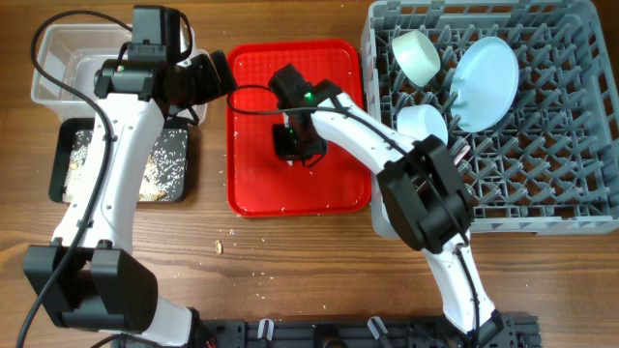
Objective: Sort waste into correct bins and load items into the dishwasher rack
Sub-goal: 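Move the right gripper back to the red tray and grasp the white spoon, then carry the white spoon to the rack and release it with the right gripper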
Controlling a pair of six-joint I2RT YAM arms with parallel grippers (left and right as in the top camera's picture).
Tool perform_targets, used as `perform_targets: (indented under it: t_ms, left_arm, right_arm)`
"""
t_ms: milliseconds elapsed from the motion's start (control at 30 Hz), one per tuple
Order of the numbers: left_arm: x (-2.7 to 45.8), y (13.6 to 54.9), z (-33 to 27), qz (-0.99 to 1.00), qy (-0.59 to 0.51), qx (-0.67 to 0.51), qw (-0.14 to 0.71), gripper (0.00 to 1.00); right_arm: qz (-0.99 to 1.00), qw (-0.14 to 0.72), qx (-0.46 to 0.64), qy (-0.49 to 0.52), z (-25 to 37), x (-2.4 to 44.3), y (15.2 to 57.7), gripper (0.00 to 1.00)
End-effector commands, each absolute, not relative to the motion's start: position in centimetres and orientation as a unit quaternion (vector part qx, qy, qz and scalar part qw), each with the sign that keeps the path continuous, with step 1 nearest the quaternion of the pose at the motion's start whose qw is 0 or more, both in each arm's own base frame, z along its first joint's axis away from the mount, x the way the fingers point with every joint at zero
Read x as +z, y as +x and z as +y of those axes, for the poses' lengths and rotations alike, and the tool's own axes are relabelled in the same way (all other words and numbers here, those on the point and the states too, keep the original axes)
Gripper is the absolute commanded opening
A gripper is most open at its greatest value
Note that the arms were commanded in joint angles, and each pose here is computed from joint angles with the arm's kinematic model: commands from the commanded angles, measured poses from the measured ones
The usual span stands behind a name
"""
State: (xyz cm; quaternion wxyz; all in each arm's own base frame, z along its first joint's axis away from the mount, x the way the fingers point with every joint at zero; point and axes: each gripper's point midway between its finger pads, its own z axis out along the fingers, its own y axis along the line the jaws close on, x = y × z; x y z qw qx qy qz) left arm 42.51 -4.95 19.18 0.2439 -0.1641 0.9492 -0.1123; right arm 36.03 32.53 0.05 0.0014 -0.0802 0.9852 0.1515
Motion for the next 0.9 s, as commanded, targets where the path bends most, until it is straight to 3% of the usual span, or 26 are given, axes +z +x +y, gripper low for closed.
perform_targets:
  t_ms: [0,200,533,767,867]
  left_arm:
    - [19.6,42.7,-5.0,0.948,-0.160,-0.112,0.250,1.00]
    - [19.6,42.7,-5.0,0.948,-0.160,-0.112,0.250,1.00]
    - [19.6,42.7,-5.0,0.948,-0.160,-0.112,0.250,1.00]
    - [19.6,42.7,-5.0,0.948,-0.160,-0.112,0.250,1.00]
    - [19.6,42.7,-5.0,0.948,-0.160,-0.112,0.250,1.00]
  right_arm:
    - [0.995,-0.035,0.070,-0.058,29.2,-5.2,34.6,0.04]
    - [0.996,-0.030,0.073,-0.048,28.4,-3.2,36.0,0.04]
    - [0.989,0.049,0.107,-0.090,26.0,5.1,39.3,0.04]
    - [0.969,0.147,0.132,-0.146,24.8,16.3,38.4,0.04]
    - [0.980,0.187,0.061,-0.043,19.1,21.3,36.7,0.05]
